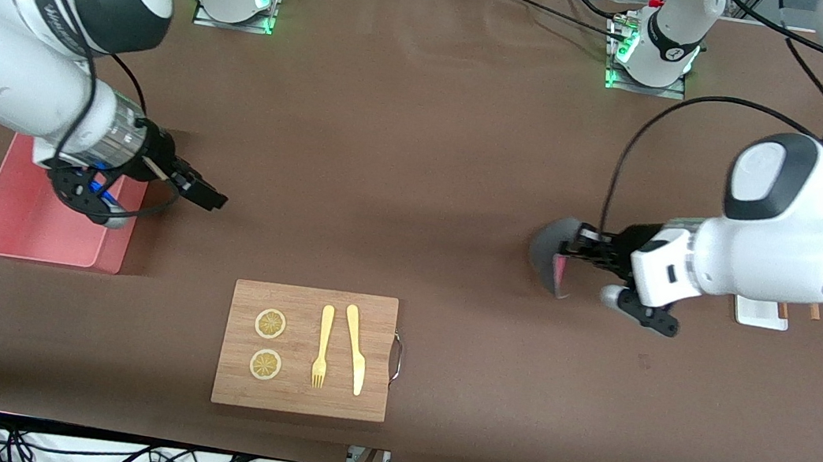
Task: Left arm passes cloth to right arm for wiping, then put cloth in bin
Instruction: 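Carry the cloth with the left gripper while the right gripper approaches, then grasp the hanging cloth with the right gripper below the left gripper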
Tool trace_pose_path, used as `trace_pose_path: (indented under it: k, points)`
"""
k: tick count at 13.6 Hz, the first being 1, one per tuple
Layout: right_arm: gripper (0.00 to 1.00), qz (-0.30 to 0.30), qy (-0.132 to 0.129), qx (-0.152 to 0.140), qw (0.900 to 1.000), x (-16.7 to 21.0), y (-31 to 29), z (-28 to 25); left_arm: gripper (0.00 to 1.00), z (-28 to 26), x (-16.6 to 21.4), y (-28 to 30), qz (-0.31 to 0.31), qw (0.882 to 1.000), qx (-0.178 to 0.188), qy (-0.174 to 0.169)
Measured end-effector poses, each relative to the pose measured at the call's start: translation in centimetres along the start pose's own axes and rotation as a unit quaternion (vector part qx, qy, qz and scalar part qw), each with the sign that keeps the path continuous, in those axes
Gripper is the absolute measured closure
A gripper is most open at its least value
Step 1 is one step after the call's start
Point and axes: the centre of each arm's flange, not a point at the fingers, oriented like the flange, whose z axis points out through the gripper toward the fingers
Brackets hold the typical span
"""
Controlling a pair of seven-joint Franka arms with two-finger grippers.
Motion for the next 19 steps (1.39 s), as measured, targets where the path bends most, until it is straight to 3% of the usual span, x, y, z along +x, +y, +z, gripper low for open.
trace_pose_path:
  k: [4, 8, 12, 19]
  points:
    - [0.00, 0.040, -0.001, 0.013, 0.999, -1.2, -3.2, 4.1, 0.98, 3.7, 0.2, 7.7, 0.015, 0.997, -0.072, 0.034]
    - [0.00, 0.064, -0.005, 0.025, 0.998, -2.2, -5.6, 8.0, 0.98, 10.7, -0.7, 16.2, 0.046, 0.991, -0.100, 0.073]
    - [0.00, 0.096, -0.014, 0.027, 0.995, -2.3, -6.9, 12.3, 0.98, 13.9, -1.7, 20.5, 0.038, 0.984, -0.144, 0.101]
    - [0.00, 0.110, -0.044, -0.006, 0.993, -4.4, -7.4, 19.7, 0.98, 15.1, -2.6, 22.6, 0.023, 0.981, -0.157, 0.109]
